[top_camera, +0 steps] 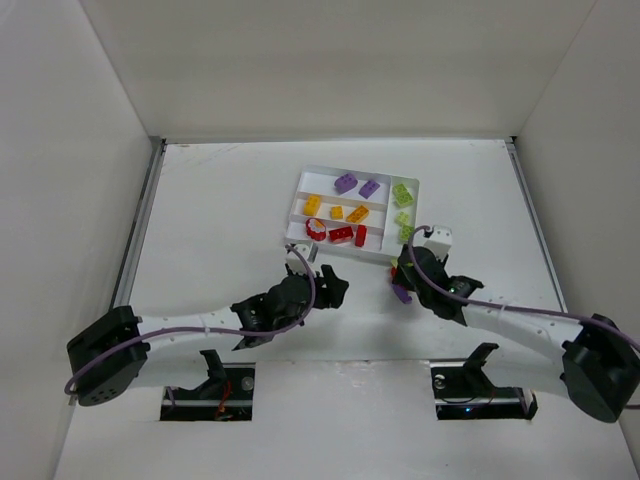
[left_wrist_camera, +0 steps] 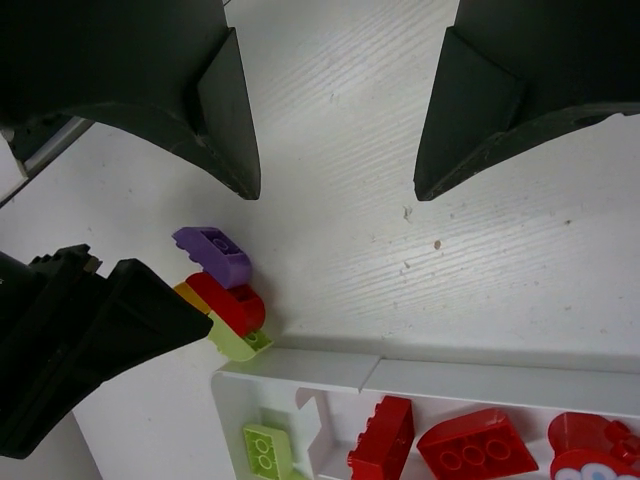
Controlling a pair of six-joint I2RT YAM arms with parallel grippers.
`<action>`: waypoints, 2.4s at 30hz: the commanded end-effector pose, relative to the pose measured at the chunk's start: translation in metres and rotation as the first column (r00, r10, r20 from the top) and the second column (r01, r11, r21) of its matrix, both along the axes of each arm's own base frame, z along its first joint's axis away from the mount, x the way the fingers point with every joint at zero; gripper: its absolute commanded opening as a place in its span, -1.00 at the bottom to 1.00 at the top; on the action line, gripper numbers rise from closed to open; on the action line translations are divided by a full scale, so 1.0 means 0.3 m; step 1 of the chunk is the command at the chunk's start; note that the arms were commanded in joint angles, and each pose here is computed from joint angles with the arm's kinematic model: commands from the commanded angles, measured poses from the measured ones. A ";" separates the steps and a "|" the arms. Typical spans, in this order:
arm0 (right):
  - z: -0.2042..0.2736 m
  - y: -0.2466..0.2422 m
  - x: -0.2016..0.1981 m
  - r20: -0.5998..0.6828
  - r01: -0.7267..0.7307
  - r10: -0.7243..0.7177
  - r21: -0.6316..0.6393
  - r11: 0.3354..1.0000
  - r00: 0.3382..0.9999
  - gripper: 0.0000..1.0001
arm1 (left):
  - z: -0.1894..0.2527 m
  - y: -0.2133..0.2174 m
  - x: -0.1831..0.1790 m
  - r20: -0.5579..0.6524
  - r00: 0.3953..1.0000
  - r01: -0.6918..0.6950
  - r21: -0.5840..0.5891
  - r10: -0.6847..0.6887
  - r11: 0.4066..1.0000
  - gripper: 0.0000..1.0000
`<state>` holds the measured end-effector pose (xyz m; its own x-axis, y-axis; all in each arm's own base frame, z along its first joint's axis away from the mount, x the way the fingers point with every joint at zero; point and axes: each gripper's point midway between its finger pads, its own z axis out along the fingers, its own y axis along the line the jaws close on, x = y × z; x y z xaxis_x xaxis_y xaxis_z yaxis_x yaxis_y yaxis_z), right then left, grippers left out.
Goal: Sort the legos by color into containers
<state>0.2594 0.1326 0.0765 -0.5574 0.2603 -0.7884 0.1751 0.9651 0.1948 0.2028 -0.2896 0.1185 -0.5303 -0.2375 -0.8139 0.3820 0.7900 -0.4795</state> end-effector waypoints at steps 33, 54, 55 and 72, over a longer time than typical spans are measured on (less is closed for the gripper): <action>-0.013 0.094 -0.028 -0.057 -0.090 0.089 -0.012 0.996 0.994 -0.57 | 0.046 0.029 0.020 -0.119 0.993 -0.004 -0.222 -0.023 0.975 0.47; 0.240 0.409 -0.047 0.141 -0.355 0.327 0.312 0.881 0.934 -0.58 | 0.031 -0.040 0.005 -0.249 0.967 -0.069 -0.480 -0.060 0.875 0.68; 0.246 0.422 -0.052 0.145 -0.364 0.334 0.316 0.876 0.931 -0.58 | 0.028 -0.043 0.007 -0.250 0.966 -0.069 -0.479 -0.060 0.875 0.68; 0.263 0.524 -0.088 0.160 -0.424 0.392 0.337 0.841 0.906 -0.58 | 0.018 -0.039 0.049 -0.234 0.972 -0.121 -0.473 0.009 0.873 0.25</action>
